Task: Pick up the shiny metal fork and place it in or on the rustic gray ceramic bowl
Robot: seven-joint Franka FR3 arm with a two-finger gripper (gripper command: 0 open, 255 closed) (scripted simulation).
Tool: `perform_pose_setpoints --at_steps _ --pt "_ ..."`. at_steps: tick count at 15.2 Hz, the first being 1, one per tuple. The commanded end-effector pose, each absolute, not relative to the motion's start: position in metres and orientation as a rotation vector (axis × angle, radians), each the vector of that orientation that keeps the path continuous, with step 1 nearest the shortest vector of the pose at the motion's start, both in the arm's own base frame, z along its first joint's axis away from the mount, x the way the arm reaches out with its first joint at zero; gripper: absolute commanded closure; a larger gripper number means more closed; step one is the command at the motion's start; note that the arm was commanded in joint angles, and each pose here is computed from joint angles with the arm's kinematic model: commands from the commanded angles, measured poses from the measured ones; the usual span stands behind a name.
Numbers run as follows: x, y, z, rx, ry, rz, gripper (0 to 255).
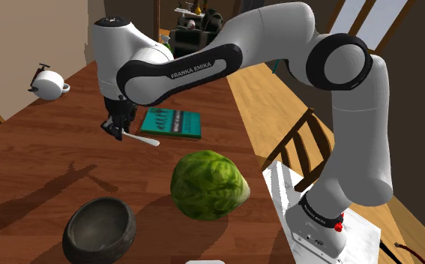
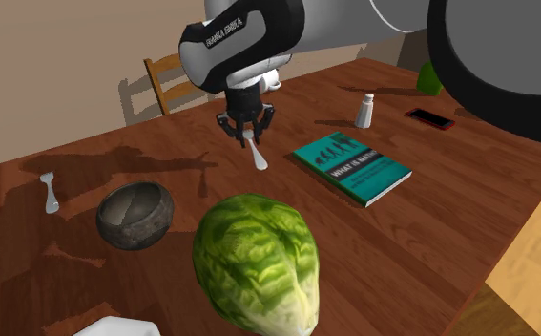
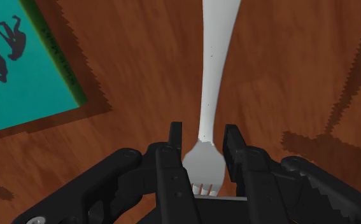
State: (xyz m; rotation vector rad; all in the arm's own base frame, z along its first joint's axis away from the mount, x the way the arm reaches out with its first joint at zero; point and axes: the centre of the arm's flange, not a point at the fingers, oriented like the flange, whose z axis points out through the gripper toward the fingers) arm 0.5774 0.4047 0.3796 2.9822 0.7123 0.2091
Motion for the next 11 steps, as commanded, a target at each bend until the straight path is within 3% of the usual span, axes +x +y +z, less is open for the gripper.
perform_pose_setpoints --at_steps 1,11 --pt "0.577 0.405 0.390 2.982 0.712 0.209 255" --pt "0.577 0.405 0.443 2.982 0.712 0.209 255"
